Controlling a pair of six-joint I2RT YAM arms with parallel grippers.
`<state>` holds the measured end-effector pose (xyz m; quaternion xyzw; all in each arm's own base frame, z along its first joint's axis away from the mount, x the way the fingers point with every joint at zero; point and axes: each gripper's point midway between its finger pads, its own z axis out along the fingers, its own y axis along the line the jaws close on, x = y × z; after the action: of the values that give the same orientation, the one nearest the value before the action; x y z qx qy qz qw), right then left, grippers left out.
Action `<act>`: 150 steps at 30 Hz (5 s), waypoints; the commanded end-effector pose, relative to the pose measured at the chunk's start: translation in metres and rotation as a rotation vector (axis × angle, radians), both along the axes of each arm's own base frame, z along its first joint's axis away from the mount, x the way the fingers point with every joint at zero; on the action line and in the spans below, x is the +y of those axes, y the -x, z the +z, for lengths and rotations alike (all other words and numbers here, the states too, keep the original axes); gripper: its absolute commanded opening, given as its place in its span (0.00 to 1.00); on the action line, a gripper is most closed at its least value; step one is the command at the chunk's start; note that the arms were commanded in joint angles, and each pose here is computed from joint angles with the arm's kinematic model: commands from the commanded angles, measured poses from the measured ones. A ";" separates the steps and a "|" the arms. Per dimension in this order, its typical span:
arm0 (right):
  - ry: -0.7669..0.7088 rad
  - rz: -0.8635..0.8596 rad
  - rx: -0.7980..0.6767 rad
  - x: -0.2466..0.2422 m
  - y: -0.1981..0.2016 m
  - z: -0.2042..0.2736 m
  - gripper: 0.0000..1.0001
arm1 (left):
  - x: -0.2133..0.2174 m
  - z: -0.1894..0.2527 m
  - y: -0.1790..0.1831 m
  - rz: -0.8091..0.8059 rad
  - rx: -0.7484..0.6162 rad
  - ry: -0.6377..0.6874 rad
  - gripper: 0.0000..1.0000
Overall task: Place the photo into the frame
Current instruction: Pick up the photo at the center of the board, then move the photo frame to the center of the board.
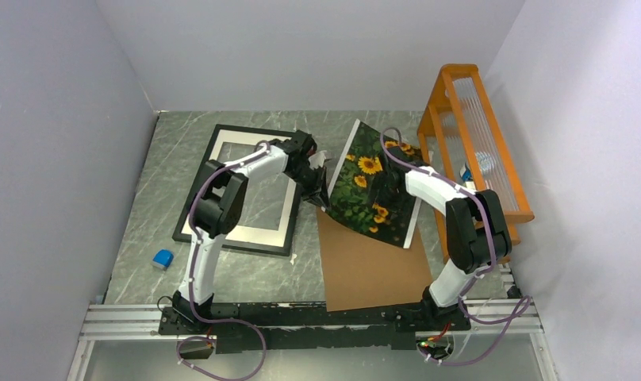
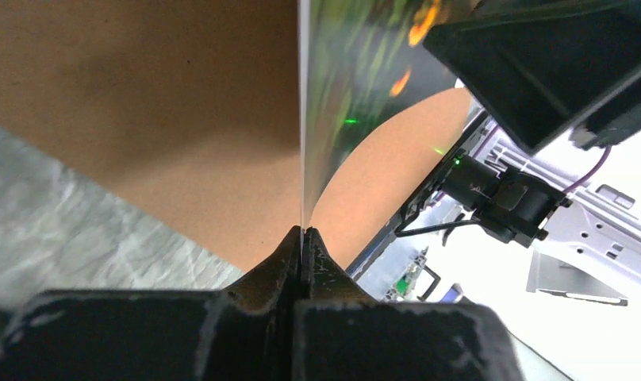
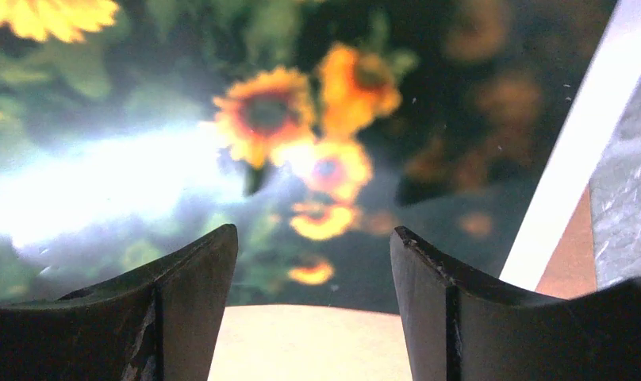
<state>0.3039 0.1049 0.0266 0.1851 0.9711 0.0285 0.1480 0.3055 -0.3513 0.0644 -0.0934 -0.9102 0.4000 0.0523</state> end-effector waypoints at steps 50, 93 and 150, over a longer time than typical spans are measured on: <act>-0.360 0.113 -0.416 0.158 -0.191 0.210 0.55 | 0.101 0.151 -0.052 -0.104 -1.023 -0.723 0.03; -0.304 0.298 -0.591 0.108 -0.175 0.286 0.00 | 0.115 0.251 -0.070 0.210 -1.015 -0.086 0.93; -1.172 0.773 -0.442 0.313 -0.085 0.321 0.00 | 0.425 0.007 -0.068 1.218 -0.044 -0.346 0.88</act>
<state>0.3838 0.4090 0.3893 -0.1354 0.7386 0.6153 0.2398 0.3778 0.0270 0.0550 0.3741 -0.8691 0.2916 -0.1402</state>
